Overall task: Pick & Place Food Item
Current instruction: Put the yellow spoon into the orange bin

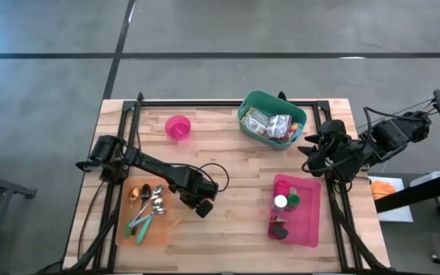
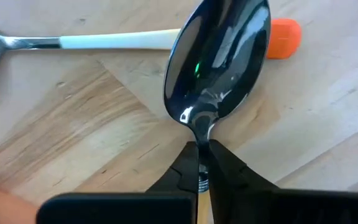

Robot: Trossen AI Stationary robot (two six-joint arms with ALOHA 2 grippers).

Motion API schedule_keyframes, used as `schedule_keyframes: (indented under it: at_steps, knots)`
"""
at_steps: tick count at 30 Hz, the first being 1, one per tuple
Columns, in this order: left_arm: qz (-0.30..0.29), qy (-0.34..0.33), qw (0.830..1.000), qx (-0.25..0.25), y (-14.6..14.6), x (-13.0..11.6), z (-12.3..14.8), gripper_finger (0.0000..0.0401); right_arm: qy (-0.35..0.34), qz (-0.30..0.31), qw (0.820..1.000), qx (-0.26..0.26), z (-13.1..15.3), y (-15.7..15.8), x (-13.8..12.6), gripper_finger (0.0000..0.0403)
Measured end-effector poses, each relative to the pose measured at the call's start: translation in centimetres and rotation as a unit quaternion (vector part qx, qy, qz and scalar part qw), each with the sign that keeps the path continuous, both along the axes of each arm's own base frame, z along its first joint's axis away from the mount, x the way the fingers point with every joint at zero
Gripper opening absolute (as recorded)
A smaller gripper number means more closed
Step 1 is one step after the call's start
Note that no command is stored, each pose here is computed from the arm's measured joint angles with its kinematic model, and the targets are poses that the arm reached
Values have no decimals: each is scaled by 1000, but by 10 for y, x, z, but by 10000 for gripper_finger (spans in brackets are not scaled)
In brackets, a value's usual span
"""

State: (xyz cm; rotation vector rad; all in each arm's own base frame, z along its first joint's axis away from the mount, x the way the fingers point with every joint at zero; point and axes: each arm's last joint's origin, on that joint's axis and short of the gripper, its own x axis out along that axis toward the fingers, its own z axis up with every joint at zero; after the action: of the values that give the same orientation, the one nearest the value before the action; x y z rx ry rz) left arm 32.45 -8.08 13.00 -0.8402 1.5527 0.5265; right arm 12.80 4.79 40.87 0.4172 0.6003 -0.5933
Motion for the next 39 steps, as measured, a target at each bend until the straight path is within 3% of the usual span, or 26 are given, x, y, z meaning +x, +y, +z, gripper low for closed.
schedule_keyframes:
  at_steps: [14, 23, 32, 39]
  knots:
    - [1, -38, 999, -7, -3, 16, 23, 2, 4, 8, 1000, -9, 0, 0, 0, 210]
    - [-8, -25, 1000, -5, -4, 17, 33, 1, 9, 17, 1000, -18, 0, 0, 0, 210]
    - [-7, -77, 997, -3, 0, 8, 95, 1, 11, 23, 999, -25, 1, 0, 0, 210]
    - [57, -140, 988, -13, 11, -39, 157, 0, 16, 33, 999, -40, 1, 0, 1, 210]
